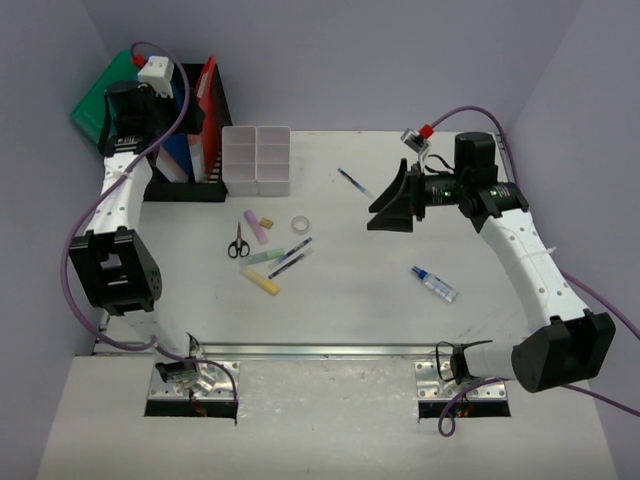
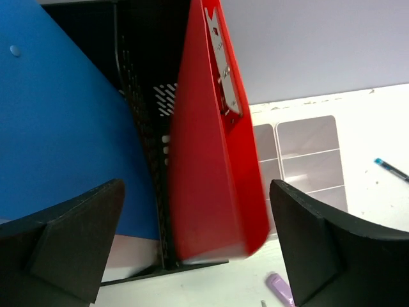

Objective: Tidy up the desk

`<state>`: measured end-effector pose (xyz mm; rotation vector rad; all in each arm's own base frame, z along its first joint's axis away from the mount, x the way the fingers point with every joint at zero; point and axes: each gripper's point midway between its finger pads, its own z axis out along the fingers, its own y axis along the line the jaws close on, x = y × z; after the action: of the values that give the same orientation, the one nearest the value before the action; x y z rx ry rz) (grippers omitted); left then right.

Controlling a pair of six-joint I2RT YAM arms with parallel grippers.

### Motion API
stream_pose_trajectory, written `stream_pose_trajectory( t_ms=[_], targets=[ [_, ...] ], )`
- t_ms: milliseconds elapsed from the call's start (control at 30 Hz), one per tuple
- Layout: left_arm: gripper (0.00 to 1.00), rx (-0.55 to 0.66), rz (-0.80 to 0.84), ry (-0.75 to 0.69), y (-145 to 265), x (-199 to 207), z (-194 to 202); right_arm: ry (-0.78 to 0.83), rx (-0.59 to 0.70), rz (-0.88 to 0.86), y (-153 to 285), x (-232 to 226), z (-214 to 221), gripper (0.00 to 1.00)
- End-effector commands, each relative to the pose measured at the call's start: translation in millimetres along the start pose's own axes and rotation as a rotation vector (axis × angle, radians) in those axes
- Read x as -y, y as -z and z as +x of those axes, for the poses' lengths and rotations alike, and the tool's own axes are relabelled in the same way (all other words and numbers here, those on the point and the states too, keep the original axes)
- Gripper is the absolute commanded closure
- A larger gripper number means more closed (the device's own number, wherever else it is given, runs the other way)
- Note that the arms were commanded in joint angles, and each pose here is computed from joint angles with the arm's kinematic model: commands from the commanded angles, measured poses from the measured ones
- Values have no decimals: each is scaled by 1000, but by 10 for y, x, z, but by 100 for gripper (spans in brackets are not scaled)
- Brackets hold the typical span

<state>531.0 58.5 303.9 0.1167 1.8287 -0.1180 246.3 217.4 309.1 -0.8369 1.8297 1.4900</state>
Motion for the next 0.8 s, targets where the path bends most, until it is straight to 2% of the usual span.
stream_pose_trajectory(
  t_ms=[0,167,300,400,533,600,700,767],
  targets=[
    [0,95,-4,25,155,10,-607,67,16,16,46,-88,-111,1],
    [0,307,-63,-1,726,44,-1706,127,16,95,113,-108,-113,1],
    [0,401,-41,-14,1209,217,-2166,168,-6,230,200,42,-14,1],
    [0,298,87,-7,1385,529,-1937,180,-61,373,314,266,138,1],
    [0,140,177,-10,1425,723,-1261,162,-130,484,432,458,358,1],
    [0,152,201,-80,1665,857,-1036,153,-159,525,482,539,541,1],
    [0,17,250,-103,1678,986,-281,146,-212,592,567,687,768,1],
    [0,-57,287,-144,1739,1105,84,106,-276,611,613,762,993,2]
  ],
)
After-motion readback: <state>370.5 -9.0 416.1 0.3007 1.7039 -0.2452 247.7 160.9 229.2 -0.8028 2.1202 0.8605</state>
